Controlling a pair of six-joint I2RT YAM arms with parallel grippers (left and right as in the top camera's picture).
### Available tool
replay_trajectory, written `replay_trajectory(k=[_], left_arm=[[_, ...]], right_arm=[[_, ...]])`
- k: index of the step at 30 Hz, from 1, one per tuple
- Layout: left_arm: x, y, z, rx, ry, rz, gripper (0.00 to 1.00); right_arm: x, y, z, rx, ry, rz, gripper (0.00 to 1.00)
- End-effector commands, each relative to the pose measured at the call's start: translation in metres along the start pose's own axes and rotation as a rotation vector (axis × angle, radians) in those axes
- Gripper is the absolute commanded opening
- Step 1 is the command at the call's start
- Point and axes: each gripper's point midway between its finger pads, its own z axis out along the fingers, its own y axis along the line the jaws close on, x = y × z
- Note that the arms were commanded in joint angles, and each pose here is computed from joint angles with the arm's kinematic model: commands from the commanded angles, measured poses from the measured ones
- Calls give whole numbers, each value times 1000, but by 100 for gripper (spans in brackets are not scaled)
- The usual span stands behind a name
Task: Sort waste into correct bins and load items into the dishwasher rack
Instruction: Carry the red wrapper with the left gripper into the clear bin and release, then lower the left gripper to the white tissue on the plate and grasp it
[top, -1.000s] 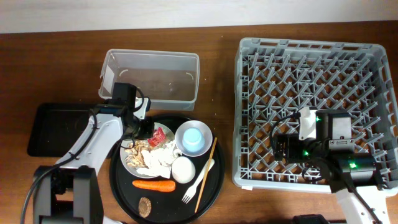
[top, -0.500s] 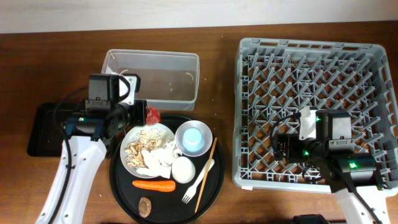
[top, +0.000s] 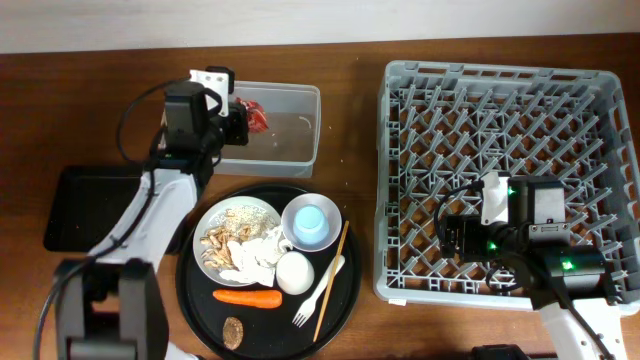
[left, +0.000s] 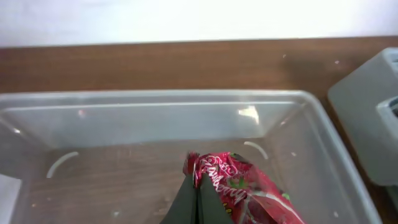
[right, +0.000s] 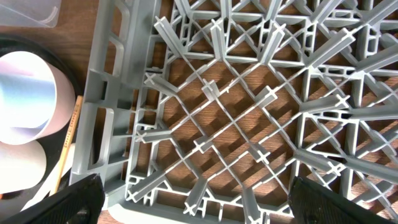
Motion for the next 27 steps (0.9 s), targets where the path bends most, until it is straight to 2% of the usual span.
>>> replay_trajectory(k=[1,2,3,4,8,9,11,15,18,21,24,26,27], left_arm=[[4,1,9,6,3,-7,47],[1,1,9,7,-8,-5,62],[-2,0,7,8,-15,-4,70],[-5,-1,6,14,-20,-2,76],[-10,-8,-25,14,17,-10,87],[-4,-10,-40,11,58,-18,98],[18,-14,-68,4,172,-40,99],[95,-28,-133,16,531,-120,99],[135,-32,-156,13,715,-166,99],[167,-31,-163,8,808,-186,99],[188,-36,-158,45,830,-209,97],[200,-40,-153,74,825,-220,90],[206,-39,-150,75,825,-220,82]], right_arm=[[-6,2,-4,3,-17,-10,98],[-6,2,-4,3,-17,-10,98],[-6,2,-4,3,-17,-10,98],[-6,2,-4,3,-17,-10,98],[-3,2,-4,4,-7,-9,98],[-3,2,-4,4,-7,-9,98],[-3,2,-4,4,-8,-9,98],[-3,2,-4,4,-7,-9,98],[-2,2,-4,4,-3,-8,98],[-1,1,-4,4,2,-7,98],[2,1,-4,5,12,-6,98],[2,1,-4,5,12,-5,98],[2,1,-4,5,12,-5,98]])
